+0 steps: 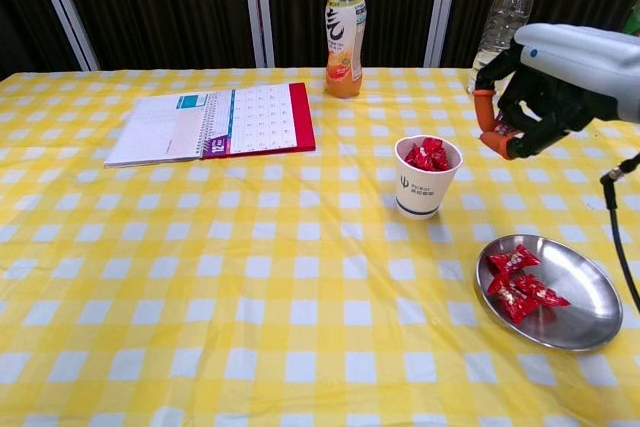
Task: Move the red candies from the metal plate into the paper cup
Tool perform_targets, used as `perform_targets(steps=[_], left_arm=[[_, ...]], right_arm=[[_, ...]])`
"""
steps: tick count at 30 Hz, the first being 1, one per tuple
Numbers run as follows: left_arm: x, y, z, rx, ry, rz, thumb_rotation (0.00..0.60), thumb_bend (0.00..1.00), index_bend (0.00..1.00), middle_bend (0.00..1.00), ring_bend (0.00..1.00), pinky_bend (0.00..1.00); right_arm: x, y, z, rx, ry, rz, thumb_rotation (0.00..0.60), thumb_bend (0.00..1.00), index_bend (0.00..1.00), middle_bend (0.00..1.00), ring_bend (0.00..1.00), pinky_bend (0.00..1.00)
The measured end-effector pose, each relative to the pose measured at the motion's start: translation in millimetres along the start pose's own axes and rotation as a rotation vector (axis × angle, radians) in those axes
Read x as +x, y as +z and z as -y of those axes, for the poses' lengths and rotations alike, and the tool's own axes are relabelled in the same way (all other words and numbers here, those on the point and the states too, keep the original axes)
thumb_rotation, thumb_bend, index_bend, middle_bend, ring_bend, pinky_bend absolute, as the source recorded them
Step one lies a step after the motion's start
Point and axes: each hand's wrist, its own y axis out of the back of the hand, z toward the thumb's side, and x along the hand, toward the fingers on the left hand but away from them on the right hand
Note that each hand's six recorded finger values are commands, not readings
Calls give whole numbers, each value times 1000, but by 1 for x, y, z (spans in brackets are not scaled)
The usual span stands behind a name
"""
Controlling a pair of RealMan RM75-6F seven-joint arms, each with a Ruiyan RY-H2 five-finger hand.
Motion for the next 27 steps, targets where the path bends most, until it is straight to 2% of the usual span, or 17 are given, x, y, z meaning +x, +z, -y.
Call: perform_targets(steps=[10,20,27], left_arm=[[3,-1,2,-3,-14,-6,600,0,0,0,0,0],[6,0,2,-12,-21,-7,600,0,0,0,0,0],[6,-1,2,-17,-23,-9,600,0,0,0,0,0]], right_arm=[[-36,-1,14,-15,35,9,600,680,628,823,867,924],[-59,15,19,-24,58,-21,600,681,628,823,867,924],[-63,20,26,-20,77,-19,600,672,546,823,867,924]])
